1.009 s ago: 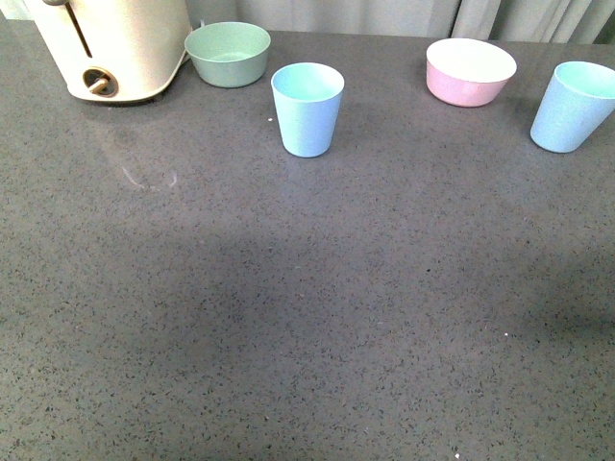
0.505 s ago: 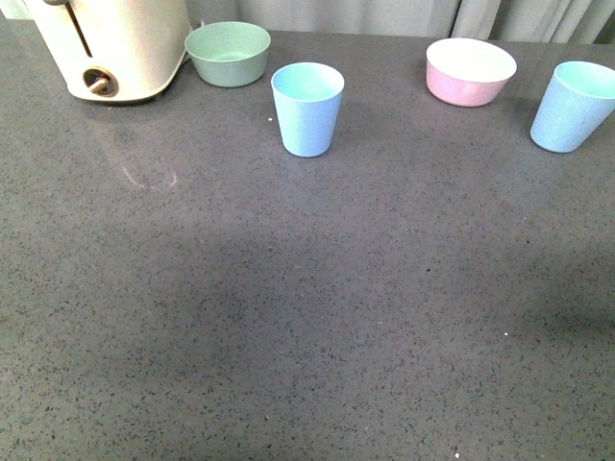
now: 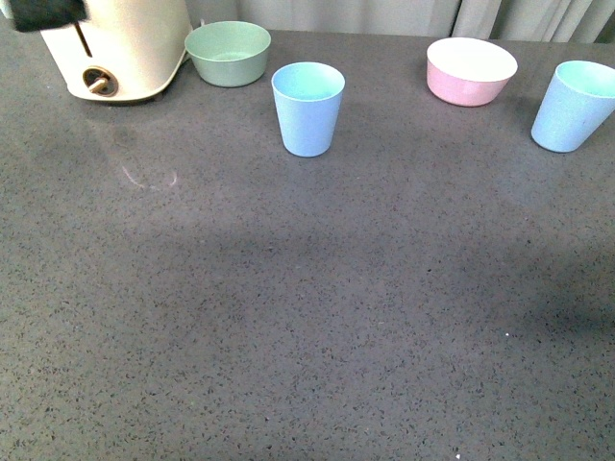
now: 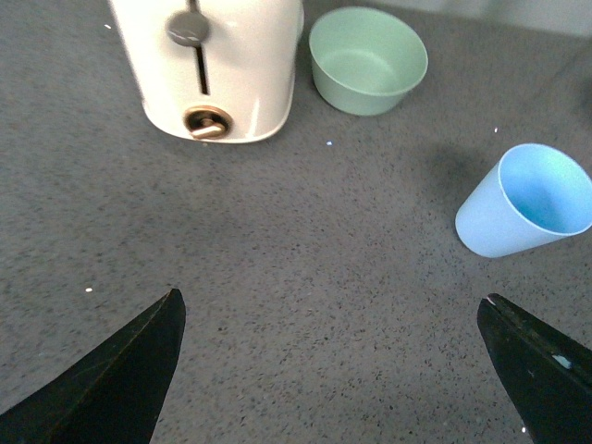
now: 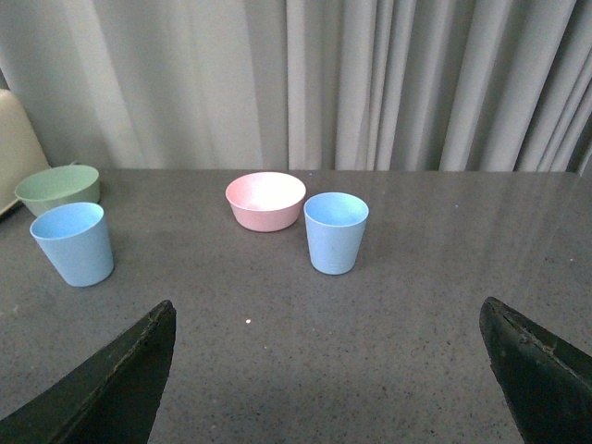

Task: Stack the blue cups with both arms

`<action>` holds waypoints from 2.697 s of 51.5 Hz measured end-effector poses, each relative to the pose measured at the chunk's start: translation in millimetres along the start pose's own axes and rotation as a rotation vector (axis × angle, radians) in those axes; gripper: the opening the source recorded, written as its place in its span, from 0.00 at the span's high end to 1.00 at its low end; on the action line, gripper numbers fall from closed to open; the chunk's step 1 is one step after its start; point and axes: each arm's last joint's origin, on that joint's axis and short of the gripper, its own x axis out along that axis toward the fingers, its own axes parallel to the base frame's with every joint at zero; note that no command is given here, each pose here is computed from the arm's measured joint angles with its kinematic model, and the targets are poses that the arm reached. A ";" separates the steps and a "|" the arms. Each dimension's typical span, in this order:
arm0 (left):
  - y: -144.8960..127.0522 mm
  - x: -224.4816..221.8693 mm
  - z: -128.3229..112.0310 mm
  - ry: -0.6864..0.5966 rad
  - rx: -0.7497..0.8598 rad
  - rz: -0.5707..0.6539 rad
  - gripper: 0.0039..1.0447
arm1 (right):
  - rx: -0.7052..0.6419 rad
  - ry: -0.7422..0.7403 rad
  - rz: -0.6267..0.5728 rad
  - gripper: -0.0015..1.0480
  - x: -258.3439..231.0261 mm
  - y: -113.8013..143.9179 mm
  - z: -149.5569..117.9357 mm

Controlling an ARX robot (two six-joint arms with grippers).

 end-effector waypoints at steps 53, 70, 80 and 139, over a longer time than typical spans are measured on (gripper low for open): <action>-111.8 140.6 13.1 0.242 0.140 -0.011 0.08 | 0.000 0.000 0.000 0.09 0.0 0.0 0.0; -123.3 162.3 7.5 0.279 0.135 0.004 0.08 | 0.000 0.000 0.000 0.09 0.0 0.0 0.0; -132.4 171.3 5.3 0.294 0.135 0.000 0.08 | 0.000 0.000 0.000 0.09 0.0 0.0 0.0; -164.9 167.0 -6.9 0.443 0.097 -0.040 0.98 | 0.000 0.000 0.000 0.09 0.0 0.0 0.0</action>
